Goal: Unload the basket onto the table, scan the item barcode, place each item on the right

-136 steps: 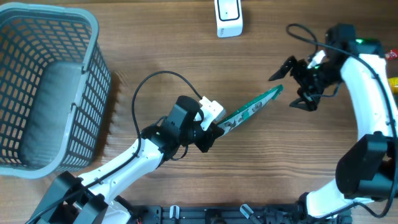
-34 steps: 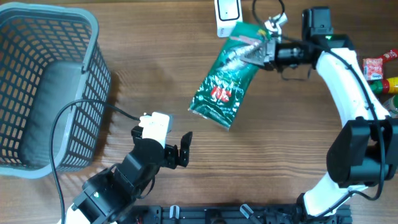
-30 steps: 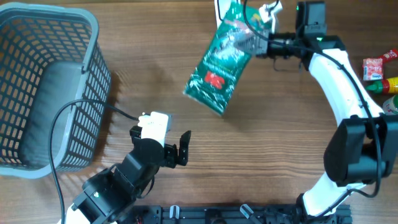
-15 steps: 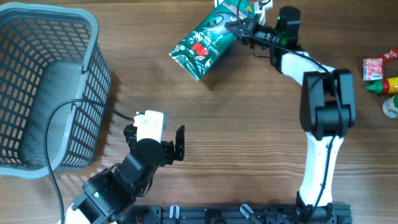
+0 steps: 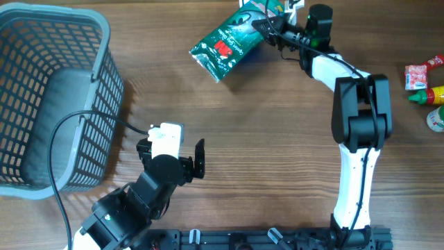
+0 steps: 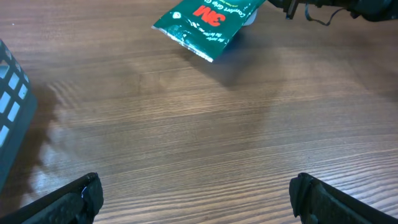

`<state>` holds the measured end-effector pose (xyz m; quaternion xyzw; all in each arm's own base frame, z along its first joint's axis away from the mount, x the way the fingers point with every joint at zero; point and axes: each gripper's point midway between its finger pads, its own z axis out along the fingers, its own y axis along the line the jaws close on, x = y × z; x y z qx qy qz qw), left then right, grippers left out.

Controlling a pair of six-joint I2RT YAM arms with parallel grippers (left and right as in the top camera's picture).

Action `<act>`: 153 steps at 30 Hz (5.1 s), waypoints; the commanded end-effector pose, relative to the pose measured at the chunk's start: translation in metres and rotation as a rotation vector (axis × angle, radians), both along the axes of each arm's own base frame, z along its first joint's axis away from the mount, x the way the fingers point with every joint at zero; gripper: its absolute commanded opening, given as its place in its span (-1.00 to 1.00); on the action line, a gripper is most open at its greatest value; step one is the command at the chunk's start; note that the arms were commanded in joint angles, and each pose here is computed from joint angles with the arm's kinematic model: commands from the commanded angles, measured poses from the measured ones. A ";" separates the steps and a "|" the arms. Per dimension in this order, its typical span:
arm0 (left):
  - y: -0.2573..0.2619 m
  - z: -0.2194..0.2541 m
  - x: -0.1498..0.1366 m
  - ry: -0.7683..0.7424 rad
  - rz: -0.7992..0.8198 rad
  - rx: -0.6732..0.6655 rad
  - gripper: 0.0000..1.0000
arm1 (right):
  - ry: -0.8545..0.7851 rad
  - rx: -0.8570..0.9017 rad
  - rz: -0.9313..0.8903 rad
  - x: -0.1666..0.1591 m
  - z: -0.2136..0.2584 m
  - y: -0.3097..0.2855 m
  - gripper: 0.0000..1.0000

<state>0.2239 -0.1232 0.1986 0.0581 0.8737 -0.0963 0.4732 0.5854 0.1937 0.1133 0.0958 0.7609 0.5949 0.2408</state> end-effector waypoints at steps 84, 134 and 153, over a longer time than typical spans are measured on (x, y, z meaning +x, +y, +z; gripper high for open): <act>0.019 0.026 0.015 -0.122 0.138 0.002 1.00 | -0.297 -0.904 -0.652 -0.400 0.250 -0.200 1.00; 0.019 0.026 0.015 -0.122 0.138 0.002 1.00 | -1.052 -0.816 -0.682 -0.352 0.118 -0.158 0.99; 0.019 0.026 0.015 -0.122 0.139 0.002 1.00 | -0.831 -0.857 -0.698 -0.342 0.068 -0.174 0.99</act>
